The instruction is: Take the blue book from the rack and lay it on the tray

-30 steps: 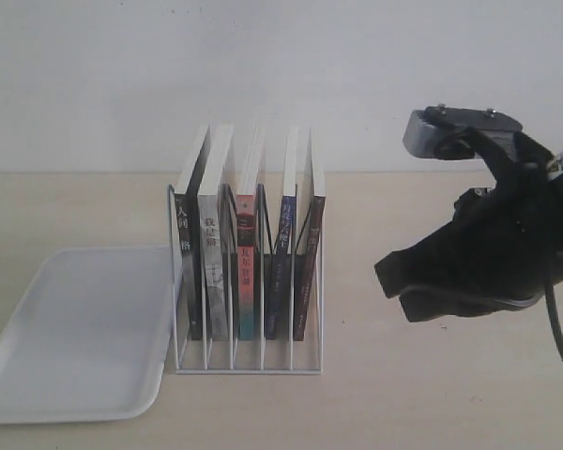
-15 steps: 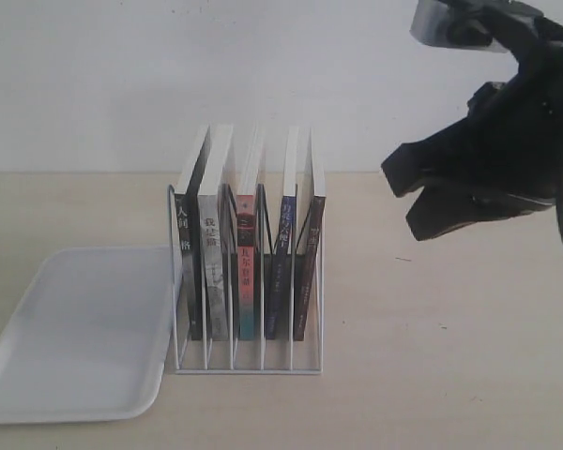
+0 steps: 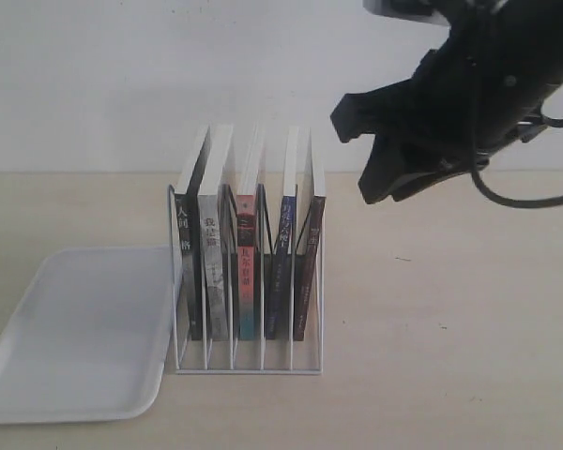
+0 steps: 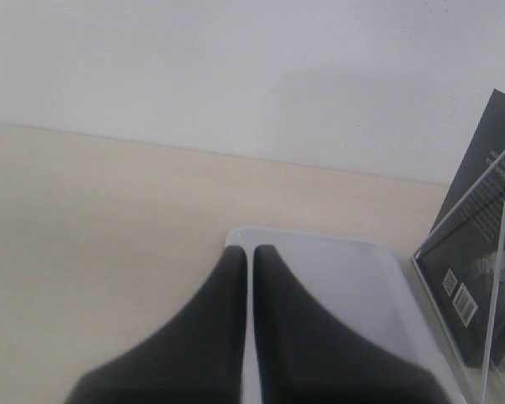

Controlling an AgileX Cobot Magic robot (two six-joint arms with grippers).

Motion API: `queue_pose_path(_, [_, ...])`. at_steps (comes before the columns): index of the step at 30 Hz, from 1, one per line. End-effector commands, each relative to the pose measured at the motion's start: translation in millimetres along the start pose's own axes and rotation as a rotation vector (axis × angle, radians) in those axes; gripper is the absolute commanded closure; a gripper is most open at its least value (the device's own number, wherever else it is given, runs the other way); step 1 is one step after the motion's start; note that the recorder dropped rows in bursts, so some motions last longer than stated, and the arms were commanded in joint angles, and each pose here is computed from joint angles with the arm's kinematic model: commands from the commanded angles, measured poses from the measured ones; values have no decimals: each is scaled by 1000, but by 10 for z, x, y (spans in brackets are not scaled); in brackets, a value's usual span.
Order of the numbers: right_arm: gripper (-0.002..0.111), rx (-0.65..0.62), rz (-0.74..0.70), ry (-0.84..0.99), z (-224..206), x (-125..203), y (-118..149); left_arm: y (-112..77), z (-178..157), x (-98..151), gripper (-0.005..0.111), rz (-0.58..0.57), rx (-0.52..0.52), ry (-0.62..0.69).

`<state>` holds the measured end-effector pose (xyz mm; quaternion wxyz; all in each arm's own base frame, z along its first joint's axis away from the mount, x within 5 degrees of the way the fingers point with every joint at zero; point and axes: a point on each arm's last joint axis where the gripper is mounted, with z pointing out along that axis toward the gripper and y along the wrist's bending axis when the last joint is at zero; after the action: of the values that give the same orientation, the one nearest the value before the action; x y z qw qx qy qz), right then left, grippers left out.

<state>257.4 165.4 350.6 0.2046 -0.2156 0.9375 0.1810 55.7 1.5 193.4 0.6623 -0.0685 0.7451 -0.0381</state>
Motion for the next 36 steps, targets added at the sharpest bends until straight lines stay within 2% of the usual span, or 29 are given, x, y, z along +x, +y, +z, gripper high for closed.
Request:
queue_pose_path(1, [80, 2, -57, 0, 132, -213, 158, -2, 0, -17, 103, -18, -1, -8])
queue_pose_path(4, [80, 55, -90, -17, 205, -356, 260, -2, 0, -17, 103, -18, -1, -8])
queue_pose_path(9, [80, 189, -44, 0, 324, -544, 227, -2, 0, -17, 103, -18, -1, -8])
queue_pose_path(21, [80, 222, -44, -63, 547, -713, 185, -2, 0, -17, 103, -18, -1, -8])
queue_pose_path(26, [80, 282, -40, -92, 599, -755, 117, -2, 0, -17, 103, -18, -1, -8])
queue_pose_path(34, [80, 280, -49, -103, 766, -796, 96, -2, 0, -17, 103, -18, -1, -8])
queue_pose_path(36, [74, 281, -50, -96, 818, -797, 88, -2, 0, -17, 103, -18, -1, -8])
